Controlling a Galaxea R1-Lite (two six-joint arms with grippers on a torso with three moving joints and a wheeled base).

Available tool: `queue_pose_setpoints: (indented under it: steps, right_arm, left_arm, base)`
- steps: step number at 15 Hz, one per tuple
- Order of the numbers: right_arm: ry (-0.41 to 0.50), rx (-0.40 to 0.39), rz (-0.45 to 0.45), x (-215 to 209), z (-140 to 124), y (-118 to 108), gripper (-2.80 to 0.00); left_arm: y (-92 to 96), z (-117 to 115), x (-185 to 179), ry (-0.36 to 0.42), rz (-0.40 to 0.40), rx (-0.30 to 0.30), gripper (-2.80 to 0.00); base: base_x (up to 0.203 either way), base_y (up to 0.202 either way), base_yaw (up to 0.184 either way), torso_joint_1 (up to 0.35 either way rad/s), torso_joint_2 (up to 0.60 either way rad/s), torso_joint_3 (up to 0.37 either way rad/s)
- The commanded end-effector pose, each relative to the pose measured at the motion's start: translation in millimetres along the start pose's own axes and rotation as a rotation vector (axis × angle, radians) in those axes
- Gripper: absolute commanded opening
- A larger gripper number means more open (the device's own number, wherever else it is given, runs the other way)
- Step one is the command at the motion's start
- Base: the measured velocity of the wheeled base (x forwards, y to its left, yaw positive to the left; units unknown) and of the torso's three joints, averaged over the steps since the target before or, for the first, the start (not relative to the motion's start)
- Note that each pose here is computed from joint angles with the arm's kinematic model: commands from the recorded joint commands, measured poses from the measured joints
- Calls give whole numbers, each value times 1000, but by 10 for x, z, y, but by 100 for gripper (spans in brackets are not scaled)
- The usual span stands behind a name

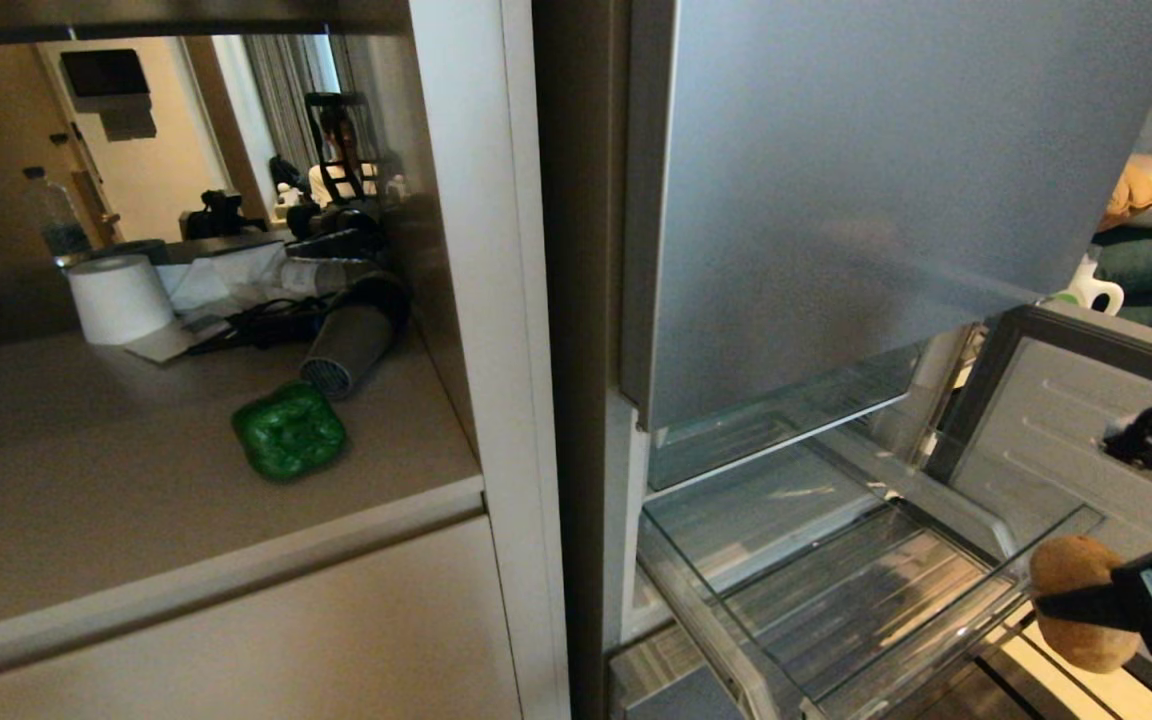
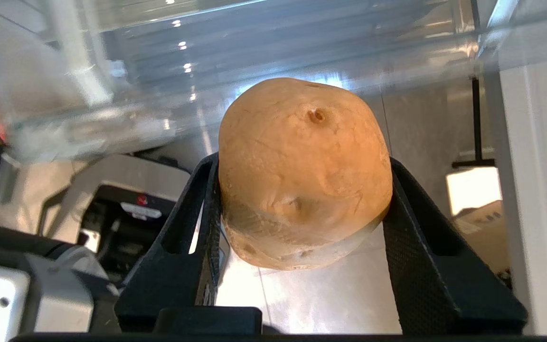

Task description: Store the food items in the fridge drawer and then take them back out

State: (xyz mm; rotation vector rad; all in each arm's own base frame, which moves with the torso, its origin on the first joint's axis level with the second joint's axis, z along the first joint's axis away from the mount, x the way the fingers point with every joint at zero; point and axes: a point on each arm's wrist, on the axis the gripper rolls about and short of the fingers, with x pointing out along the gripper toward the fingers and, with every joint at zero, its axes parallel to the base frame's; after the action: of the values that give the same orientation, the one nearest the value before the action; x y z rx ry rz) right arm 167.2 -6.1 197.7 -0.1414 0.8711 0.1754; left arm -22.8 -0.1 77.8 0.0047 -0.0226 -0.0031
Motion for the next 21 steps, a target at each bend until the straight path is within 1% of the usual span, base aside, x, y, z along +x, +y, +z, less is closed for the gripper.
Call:
queue_pose_setpoints:
  steps: [1,4,7,9,10,16,21]
  right_arm:
    - [-96,-4,-17,-290,-226,95,-280]
    - [-204,58,-32,-544,-470,189,-280]
    - [-304,145,-27,-741,-614,261,-280]
    - [-325,200,-9,-779,-634,280,-280]
    - [-331,211,-5,-790,-637,283,-280]
    - [-331,208,-1,-785,-695,299,-280]
    - [-344,191,13,-808,-714,316,-280]
  left_arm:
    - [0,-29,9,12,0,0,-280]
    - [0,-29,9,12,0,0,-280]
    - [0,-29,9,12,0,0,-280]
    - [0,-29,9,12,0,0,-280]
    - [0,-29,9,12,0,0,-280]
    - [0,-29,9,12,0,0,-280]
    - [0,-29,9,12,0,0,-280]
  base:
    - [0,0,0,0,0,0]
    - [0,0,0,0,0,0]
    - [0,0,0,0,0,0]
    - [0,0,0,0,0,0]
    - [0,0,0,0,0,0]
    - [0,0,0,0,0,0]
    - [0,-2,14,1,0,0]
